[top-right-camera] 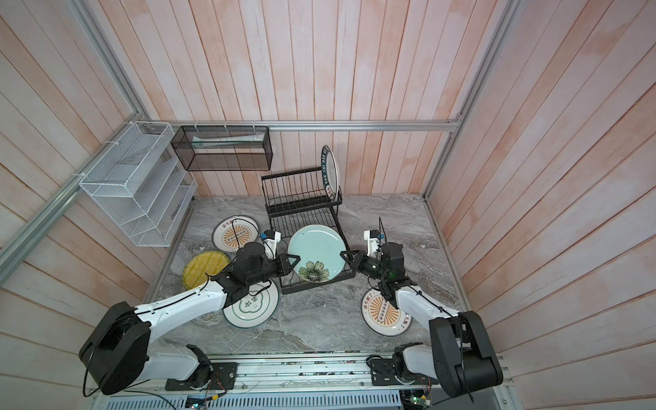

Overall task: Load the plates into the dish rack
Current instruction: 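Tilt the flower plate up with the right gripper while the left gripper reaches its rim, then hold the flower plate upright between both grippers above the rack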

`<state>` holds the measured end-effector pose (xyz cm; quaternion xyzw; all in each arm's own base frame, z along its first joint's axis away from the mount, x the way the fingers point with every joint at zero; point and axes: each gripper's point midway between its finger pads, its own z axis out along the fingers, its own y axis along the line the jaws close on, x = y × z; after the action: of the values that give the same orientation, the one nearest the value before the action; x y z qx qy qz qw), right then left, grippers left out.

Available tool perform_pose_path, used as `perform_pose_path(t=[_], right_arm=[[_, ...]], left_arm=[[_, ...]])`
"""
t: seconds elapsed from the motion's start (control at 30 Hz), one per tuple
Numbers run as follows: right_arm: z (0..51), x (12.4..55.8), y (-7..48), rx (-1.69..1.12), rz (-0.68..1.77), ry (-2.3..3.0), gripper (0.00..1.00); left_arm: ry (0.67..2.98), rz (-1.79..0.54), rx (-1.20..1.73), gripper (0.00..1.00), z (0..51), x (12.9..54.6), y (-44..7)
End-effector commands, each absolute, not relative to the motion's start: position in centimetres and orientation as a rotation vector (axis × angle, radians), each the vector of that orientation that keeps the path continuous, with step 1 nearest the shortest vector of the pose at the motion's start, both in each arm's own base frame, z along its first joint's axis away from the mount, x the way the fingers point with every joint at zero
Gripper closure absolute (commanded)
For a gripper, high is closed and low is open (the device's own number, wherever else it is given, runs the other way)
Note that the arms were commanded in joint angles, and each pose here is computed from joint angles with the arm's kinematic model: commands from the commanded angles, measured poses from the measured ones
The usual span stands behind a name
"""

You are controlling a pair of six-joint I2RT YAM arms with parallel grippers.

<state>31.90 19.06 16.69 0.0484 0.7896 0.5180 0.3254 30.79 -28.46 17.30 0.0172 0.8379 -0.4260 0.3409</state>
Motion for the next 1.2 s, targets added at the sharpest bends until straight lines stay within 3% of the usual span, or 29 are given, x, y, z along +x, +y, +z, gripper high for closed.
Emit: perform_pose_path(t=[0.0,0.17,0.8,1.17], right_arm=[[20.5,31.6,21.0,0.000,1.444,1.959,1.00],[21.2,31.5,21.3,-0.019,1.450,1.945,0.97],[22.7,30.5,22.8,-0.079,1.486,1.910,0.83],[23.6,30.0,24.0,-0.113,1.505,1.893,0.80]], left_arm=[[2.078,-1.211,0.199,0.91,19.9,29.4,-30.4],[2.064,-1.225,0.191,1.00,20.3,29.4,-30.4],[1.944,-1.266,0.095,1.00,22.5,29.4,-29.1],[1.912,-1.289,0.105,1.00,23.5,30.0,-29.2]])
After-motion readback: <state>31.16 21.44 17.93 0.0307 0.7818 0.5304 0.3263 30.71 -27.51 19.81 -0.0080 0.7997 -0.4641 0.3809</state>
